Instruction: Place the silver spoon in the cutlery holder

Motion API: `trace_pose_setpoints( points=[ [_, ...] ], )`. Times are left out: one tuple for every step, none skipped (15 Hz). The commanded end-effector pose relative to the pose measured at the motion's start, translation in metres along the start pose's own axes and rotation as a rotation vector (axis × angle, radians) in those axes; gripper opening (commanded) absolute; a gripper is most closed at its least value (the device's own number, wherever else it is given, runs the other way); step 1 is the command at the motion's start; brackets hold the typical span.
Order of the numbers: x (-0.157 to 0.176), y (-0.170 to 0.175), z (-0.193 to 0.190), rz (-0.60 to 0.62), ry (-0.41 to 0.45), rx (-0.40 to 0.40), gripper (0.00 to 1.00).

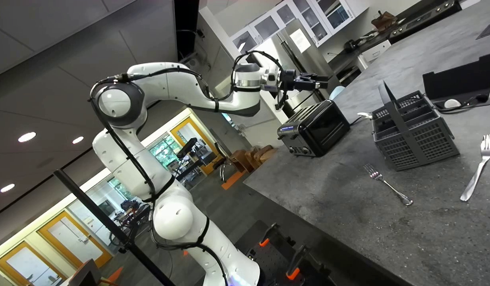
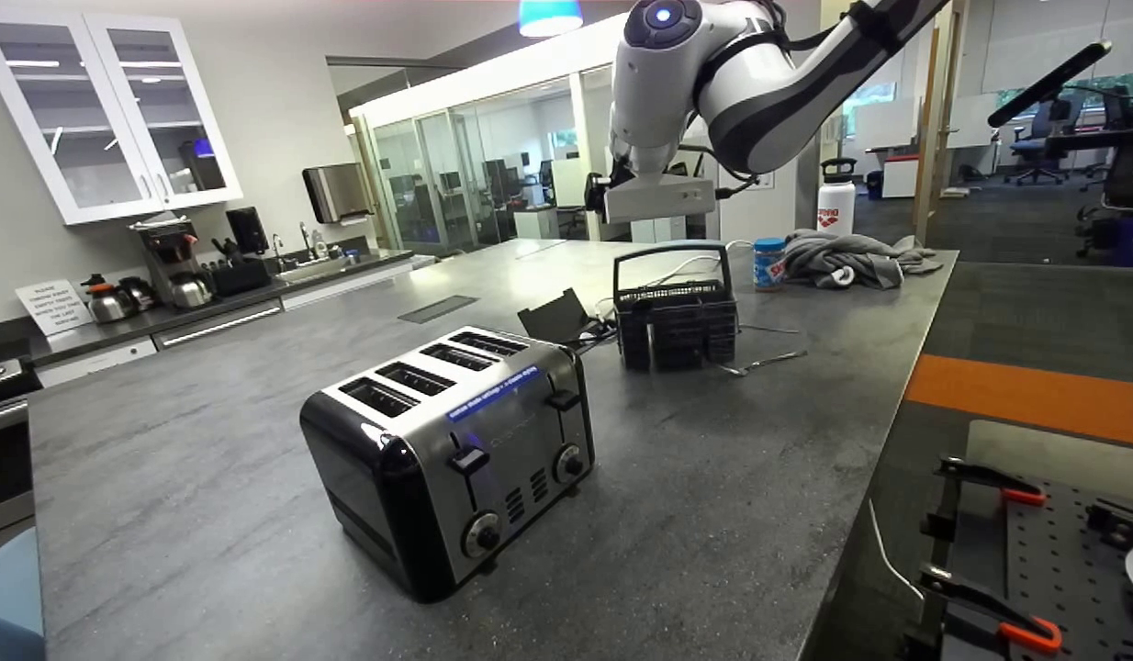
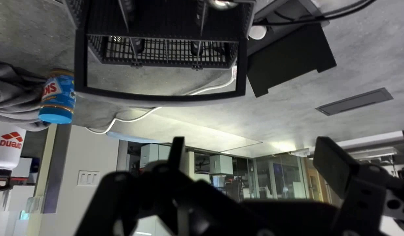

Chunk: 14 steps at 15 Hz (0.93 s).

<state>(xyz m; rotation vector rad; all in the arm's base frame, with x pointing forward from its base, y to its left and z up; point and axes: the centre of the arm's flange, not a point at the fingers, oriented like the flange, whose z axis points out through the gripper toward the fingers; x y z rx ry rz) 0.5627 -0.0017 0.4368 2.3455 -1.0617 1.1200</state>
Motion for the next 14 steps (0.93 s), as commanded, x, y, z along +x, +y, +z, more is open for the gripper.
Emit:
trace_pose_setpoints(
  points=[
    [0.007, 0.010, -0.015, -0.042, -0.062, -0.042, 1.00],
    [0.008, 0.011, -0.016, -0.050, -0.072, -0.045, 1.00],
    [0.002, 0.003, -0.003, -0.031, -0.055, -0.022, 1.00],
    [0.003, 0.003, -0.004, -0.037, -0.064, -0.024, 1.00],
    [0.003, 0.003, -0.005, -0.037, -0.066, -0.024, 1.00],
    [0.003, 0.003, -0.005, -0.037, -0.066, -0.024, 1.00],
    [0.003, 0.003, -0.005, -0.037, -0.067, -0.024, 1.00],
    [0.003, 0.003, -0.005, -0.037, -0.067, -0.025, 1.00],
    [0.003, 0.003, -0.005, -0.038, -0.067, -0.025, 1.00],
    [0.002, 0.003, -0.005, -0.038, -0.067, -0.025, 1.00],
    [0.002, 0.003, -0.005, -0.038, -0.067, -0.025, 1.00],
    [0.002, 0.003, -0.005, -0.038, -0.067, -0.025, 1.00],
    [0.002, 0.003, -0.005, -0.038, -0.067, -0.025, 1.00],
    [0.002, 0.003, -0.005, -0.038, -0.067, -0.025, 1.00]
  ],
)
